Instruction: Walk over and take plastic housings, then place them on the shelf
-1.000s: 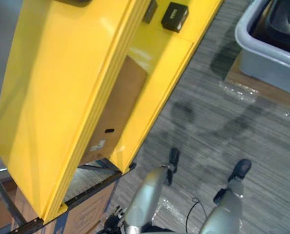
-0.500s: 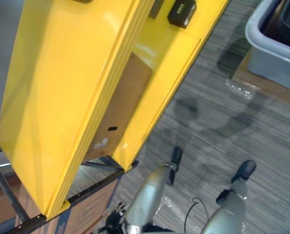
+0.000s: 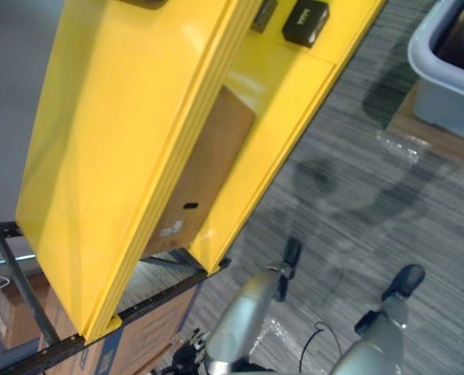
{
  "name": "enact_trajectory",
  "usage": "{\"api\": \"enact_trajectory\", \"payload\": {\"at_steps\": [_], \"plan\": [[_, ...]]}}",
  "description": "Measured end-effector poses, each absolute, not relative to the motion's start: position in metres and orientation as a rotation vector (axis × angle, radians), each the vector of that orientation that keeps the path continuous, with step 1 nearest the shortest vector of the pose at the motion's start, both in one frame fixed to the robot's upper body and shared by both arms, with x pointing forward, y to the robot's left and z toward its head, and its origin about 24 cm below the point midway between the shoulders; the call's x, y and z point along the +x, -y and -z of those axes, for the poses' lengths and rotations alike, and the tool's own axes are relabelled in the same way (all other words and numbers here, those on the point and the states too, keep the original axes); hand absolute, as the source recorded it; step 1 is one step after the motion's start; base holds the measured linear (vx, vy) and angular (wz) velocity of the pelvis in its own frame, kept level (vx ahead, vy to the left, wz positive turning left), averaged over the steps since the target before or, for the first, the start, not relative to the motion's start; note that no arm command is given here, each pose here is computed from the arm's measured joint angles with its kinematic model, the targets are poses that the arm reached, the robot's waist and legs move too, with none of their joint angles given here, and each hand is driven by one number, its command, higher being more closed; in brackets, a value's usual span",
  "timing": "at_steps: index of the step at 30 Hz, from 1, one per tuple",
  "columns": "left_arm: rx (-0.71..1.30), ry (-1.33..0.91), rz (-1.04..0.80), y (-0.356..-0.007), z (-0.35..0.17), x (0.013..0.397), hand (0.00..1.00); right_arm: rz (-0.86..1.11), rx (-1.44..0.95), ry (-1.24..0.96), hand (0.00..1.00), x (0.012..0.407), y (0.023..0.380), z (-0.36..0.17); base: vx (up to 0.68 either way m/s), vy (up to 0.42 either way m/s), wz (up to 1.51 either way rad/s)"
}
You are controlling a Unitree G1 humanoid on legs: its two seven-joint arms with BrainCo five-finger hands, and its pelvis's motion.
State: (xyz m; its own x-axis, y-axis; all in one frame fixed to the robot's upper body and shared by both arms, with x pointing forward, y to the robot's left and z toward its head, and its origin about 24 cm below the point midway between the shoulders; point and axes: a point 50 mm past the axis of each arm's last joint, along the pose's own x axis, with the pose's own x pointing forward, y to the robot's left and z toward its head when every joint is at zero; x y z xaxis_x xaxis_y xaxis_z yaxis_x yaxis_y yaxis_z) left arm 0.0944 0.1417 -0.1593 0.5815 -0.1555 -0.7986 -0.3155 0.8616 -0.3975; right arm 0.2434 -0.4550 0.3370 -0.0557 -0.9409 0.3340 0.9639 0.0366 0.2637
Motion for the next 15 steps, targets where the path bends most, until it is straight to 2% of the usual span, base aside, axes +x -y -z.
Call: {"api": "enact_trajectory", "payload": {"at_steps": [15], "plan": [[-0.577,-0.945,-0.077,-0.137,0.158,0.104,0.0,1.555,-0.059,0.343,0.0,0.242,0.464,-0.32,-0.02,-0.008,0.02]]}}
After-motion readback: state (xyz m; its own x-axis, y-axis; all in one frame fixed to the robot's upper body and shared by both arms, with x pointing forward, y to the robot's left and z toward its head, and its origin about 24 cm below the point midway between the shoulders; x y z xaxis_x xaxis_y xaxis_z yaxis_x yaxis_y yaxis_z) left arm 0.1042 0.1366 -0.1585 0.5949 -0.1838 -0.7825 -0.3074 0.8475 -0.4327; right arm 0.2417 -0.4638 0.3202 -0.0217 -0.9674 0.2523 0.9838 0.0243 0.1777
